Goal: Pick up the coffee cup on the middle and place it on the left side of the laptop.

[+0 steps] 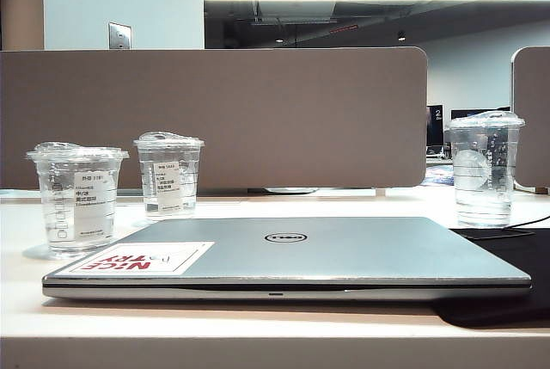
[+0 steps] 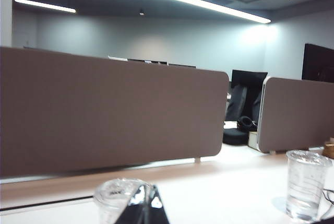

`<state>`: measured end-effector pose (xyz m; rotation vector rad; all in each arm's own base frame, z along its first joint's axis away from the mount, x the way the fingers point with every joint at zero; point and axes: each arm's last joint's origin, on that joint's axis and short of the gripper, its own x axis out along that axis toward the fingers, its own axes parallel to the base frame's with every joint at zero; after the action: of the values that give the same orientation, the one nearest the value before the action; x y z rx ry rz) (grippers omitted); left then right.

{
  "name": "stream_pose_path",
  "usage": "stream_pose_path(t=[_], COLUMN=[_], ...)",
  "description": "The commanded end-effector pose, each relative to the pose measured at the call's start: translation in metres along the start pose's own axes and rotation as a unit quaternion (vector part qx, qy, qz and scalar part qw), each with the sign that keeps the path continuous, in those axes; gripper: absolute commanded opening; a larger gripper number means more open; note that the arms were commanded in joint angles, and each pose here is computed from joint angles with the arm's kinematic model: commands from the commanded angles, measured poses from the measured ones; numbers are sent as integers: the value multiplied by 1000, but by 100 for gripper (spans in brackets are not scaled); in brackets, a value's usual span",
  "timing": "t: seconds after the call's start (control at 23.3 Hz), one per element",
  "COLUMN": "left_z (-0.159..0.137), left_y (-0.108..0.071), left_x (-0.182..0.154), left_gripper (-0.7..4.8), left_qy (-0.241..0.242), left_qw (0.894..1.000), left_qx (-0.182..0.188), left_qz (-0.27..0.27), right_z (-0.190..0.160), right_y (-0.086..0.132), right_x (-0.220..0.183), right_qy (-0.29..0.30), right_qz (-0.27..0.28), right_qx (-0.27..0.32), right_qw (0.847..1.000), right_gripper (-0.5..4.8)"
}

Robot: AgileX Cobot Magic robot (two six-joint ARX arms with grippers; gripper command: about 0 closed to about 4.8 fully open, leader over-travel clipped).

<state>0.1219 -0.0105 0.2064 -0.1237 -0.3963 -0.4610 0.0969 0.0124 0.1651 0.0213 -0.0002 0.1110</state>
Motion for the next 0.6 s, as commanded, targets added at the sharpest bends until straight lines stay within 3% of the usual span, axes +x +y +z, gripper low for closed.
stream_pose_path(t=[0.04,0.3,0.6], left_z=[0,-6,-10], left_y=[-1,-5,-3], left_x=[-9,-33,-35], left_gripper=[-6,-6,-6], left_qy=[34,93,144], left_qw=[998,981,968], left_qx=[21,41,74], left_qz=[49,164,190], right_z=[1,1,0], right_y=[-3,-5,-5], right_x=[0,0,0], right_qy=[-10,-10,-8], right_qz=[-16,-27,-28], right_qx=[1,0,1], right_qw=[1000,1000,1000], right_gripper=[-5,-5,-5])
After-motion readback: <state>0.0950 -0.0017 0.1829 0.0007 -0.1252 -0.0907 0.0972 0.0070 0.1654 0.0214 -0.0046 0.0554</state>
